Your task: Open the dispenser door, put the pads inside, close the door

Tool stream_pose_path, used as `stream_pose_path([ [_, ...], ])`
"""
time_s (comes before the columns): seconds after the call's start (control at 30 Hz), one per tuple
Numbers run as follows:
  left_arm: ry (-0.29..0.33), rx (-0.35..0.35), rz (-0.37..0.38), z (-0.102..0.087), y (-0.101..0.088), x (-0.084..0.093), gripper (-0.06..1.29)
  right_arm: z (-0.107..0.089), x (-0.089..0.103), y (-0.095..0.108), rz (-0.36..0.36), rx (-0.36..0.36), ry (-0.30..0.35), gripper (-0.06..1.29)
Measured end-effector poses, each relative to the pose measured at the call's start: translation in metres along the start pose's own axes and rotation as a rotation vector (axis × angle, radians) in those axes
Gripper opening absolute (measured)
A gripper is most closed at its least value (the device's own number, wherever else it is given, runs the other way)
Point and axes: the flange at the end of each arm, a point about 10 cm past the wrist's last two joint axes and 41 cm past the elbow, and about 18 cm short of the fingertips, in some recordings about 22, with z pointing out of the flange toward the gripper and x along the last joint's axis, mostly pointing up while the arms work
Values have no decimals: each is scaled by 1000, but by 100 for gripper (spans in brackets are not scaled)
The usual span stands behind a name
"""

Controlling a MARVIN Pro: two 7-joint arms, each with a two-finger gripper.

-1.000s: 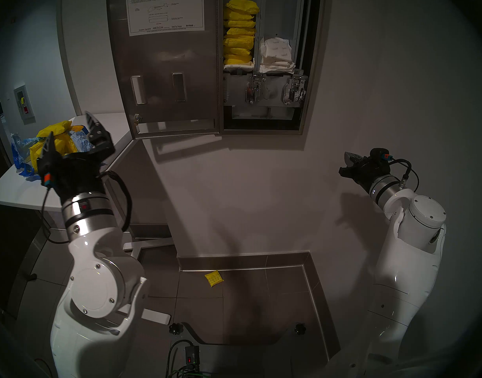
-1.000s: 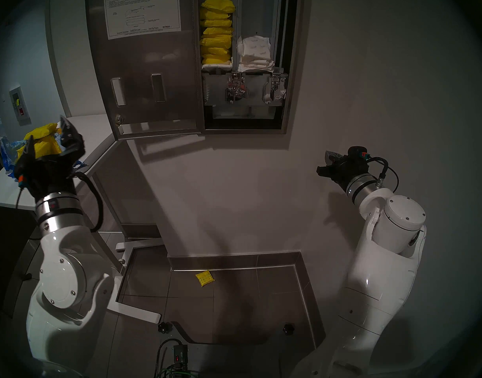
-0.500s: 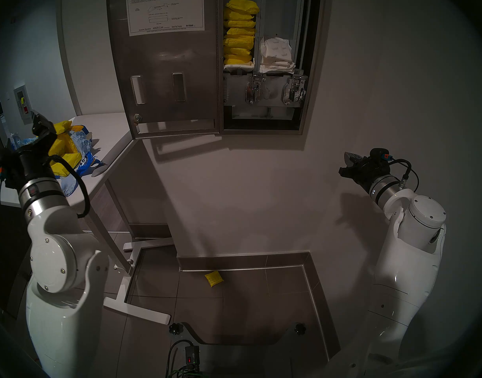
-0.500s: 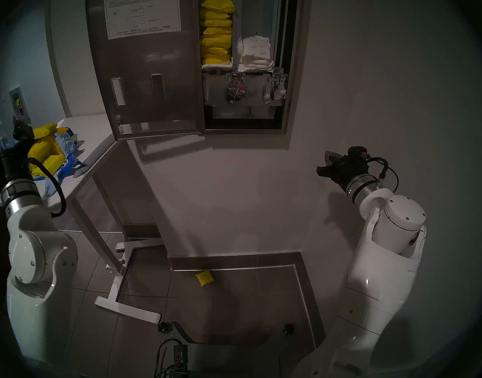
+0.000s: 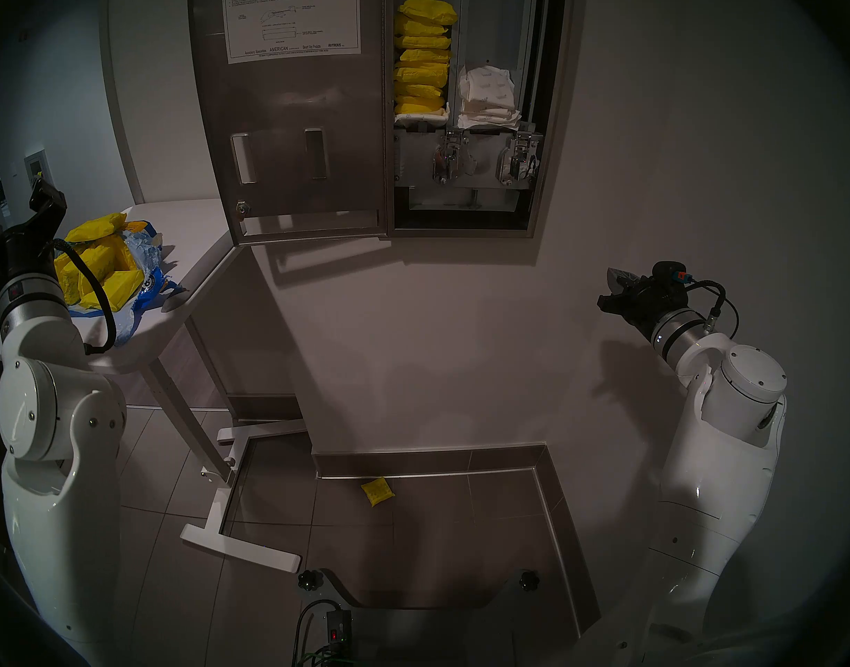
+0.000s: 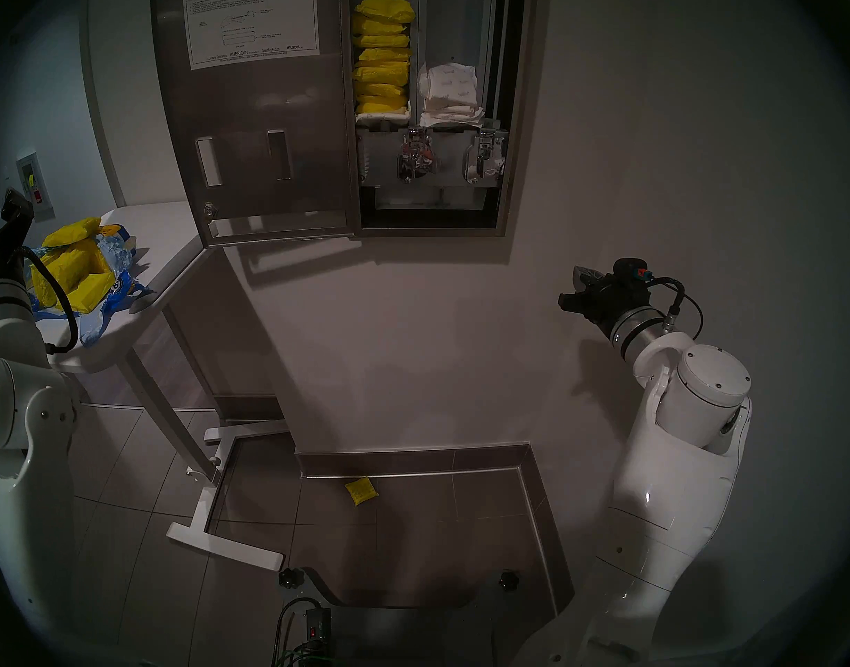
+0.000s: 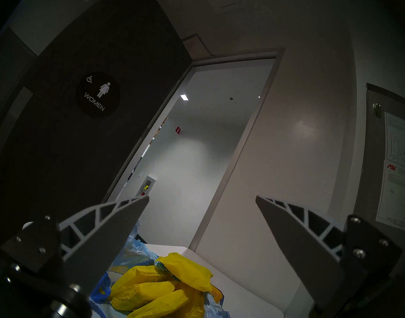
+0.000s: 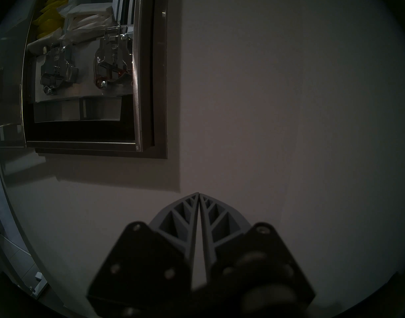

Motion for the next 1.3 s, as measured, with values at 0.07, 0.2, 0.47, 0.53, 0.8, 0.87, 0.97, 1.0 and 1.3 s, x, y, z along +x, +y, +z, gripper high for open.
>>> stream_pose_path([
  [0.07,-34,-2,-10,5,2,-1,128,0,0,0,0,0,0,6],
  [0.2,-95,22,-57,12,2,-4,128,0,0,0,0,0,0,6],
  [0.47,-191,99,-170,24,0,-11,128,0,0,0,0,0,0,6],
  [0.53,-214,121,-203,27,0,-13,128,0,0,0,0,1,0,6],
  [0.8,-297,187,-265,32,2,-21,128,0,0,0,0,1,1,6],
  [0.87,-315,171,-237,30,7,-24,128,0,0,0,0,1,1,6],
  [0.97,-313,134,-176,27,13,-24,128,0,0,0,0,1,1,6],
  [1.0,-305,109,-137,24,15,-23,128,0,0,0,0,1,1,6],
  [1.3,-231,-18,90,13,17,-9,128,0,0,0,0,1,1,6],
])
